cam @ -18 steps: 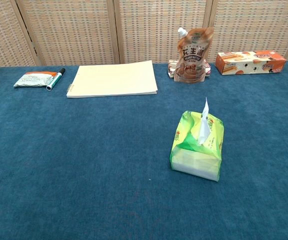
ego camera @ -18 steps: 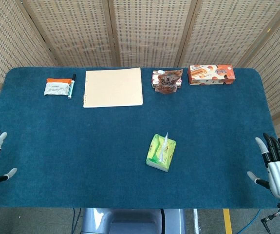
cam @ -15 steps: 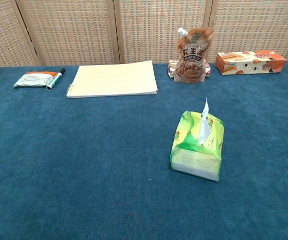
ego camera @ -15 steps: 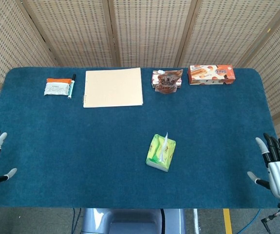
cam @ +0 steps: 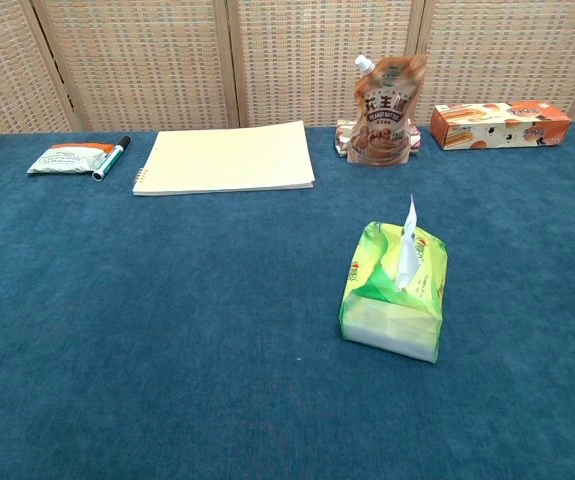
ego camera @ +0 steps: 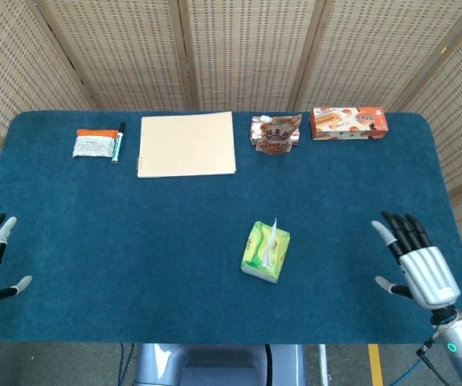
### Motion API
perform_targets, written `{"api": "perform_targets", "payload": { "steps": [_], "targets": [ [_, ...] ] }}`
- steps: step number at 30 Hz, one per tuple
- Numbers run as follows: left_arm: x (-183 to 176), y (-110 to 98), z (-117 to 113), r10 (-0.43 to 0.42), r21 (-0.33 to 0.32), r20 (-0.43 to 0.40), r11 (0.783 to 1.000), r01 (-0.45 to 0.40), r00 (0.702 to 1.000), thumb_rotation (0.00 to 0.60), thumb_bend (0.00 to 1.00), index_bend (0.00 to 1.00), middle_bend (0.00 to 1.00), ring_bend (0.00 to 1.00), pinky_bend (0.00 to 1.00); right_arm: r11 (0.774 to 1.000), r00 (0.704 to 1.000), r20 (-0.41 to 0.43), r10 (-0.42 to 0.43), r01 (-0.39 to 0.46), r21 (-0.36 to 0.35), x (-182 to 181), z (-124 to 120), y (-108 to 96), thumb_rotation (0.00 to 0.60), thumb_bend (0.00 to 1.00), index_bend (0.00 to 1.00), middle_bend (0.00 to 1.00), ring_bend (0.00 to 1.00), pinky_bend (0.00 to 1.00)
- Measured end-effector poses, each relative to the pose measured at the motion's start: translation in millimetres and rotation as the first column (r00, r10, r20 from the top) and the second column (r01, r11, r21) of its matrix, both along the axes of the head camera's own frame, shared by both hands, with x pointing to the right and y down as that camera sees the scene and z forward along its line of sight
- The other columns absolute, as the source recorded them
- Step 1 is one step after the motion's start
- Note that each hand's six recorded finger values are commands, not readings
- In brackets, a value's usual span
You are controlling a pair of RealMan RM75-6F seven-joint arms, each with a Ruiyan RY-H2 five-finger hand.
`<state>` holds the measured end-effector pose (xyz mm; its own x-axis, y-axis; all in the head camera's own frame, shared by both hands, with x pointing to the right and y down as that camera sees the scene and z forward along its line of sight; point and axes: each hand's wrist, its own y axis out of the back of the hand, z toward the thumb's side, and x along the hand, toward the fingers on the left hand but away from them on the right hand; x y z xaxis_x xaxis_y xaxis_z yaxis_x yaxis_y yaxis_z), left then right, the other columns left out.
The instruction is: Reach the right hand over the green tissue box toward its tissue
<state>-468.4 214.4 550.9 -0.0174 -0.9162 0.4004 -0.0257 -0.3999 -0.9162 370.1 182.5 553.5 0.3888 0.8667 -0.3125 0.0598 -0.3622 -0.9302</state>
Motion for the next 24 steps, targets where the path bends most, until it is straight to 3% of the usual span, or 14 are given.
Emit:
{"api": "perform_targets", "payload": {
  "steps": [6, 12, 16, 24],
  "targets": [
    [0, -3, 1, -0.014, 0.001, 0.004, 1.000, 0.014, 1.000, 0.600, 0.00, 0.00, 0.00, 0.00, 0.00, 0.971, 0.972, 0.034, -0.234, 0.235, -0.033, -59, 14, -32, 0.600, 0.14, 0.15, 0.07, 0.00, 0.12],
    [-2, -6, 2, -0.020, 0.010, 0.007, 1.000, 0.020, 1.000, 0.600, 0.00, 0.00, 0.00, 0.00, 0.00, 0.928, 0.930, 0.033, -0.365, 0.366, -0.073, -115, 34, -50, 0.600, 0.26, 0.18, 0.12, 0.05, 0.16],
    [-4, -7, 3, -0.027, 0.008, 0.008, 1.000, 0.027, 1.000, 0.600, 0.00, 0.00, 0.00, 0.00, 0.00, 0.903, 0.908, 0.009, -0.420, 0.419, -0.097, -149, 51, -53, 0.600, 0.34, 0.20, 0.15, 0.08, 0.19],
    [-10, -11, 6, -0.046, -0.002, 0.003, 0.999, 0.046, 0.999, 0.600, 0.00, 0.00, 0.00, 0.00, 0.00, 0.881, 0.887, -0.067, -0.457, 0.441, -0.171, -189, 83, -54, 0.600, 0.41, 0.29, 0.21, 0.14, 0.22]
  ]
}}
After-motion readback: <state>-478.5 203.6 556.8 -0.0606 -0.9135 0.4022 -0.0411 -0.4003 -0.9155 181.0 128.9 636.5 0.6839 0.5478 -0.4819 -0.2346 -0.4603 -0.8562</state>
